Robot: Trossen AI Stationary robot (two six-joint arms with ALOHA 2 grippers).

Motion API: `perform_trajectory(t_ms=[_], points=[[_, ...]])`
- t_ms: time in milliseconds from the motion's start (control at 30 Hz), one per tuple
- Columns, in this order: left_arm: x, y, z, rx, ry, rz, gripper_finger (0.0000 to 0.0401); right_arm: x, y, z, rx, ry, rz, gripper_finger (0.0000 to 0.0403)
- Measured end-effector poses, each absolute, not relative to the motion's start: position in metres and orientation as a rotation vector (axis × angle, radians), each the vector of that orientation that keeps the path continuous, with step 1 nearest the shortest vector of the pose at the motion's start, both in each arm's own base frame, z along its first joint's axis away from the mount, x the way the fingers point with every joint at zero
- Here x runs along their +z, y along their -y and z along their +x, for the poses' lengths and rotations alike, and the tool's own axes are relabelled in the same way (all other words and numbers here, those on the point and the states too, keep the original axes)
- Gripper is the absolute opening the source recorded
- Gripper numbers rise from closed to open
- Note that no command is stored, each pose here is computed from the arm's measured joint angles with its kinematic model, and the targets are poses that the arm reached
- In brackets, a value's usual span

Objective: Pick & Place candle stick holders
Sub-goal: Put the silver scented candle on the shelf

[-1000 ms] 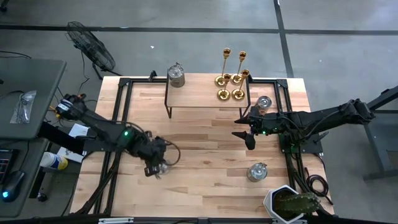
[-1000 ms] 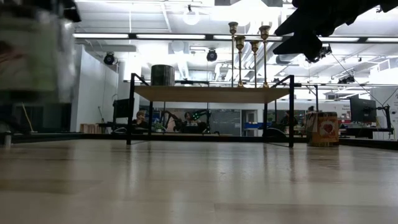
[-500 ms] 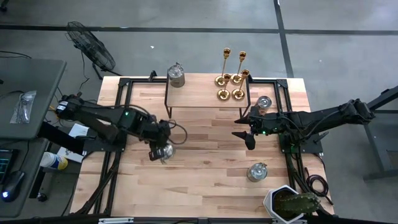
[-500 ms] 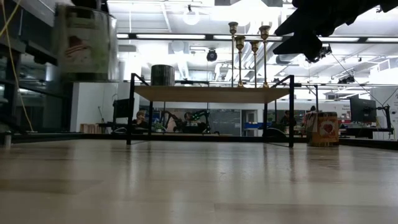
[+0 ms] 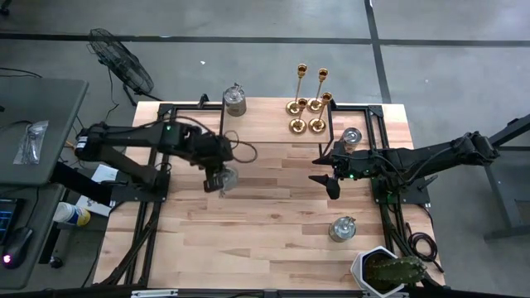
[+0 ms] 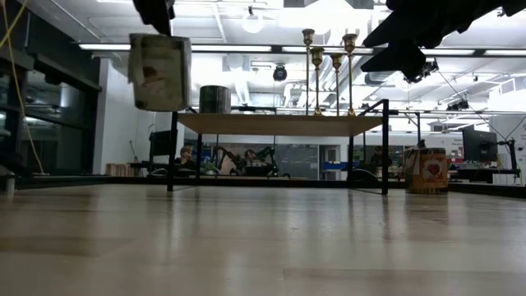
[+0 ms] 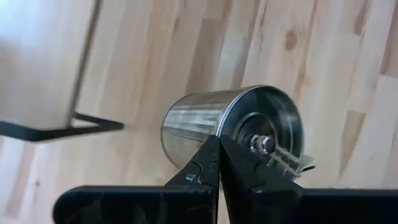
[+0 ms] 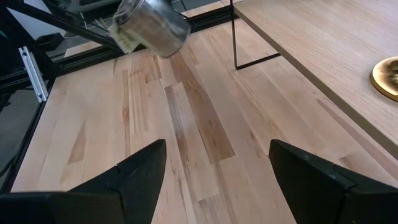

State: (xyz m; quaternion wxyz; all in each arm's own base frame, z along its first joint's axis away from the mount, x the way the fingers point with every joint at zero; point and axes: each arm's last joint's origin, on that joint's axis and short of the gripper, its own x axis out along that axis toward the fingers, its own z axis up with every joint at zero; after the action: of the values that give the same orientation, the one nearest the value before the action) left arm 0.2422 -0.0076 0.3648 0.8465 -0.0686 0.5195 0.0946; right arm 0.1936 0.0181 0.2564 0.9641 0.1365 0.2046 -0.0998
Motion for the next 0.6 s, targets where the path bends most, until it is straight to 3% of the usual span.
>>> perform_trajectory(t_ms=[600], points=[[0.371,-0.04,0.263,0.192,-1.048,-0.086,0.0,0.256,-0.018,0.194,-0.202,-0.415,0.276,0.0278]])
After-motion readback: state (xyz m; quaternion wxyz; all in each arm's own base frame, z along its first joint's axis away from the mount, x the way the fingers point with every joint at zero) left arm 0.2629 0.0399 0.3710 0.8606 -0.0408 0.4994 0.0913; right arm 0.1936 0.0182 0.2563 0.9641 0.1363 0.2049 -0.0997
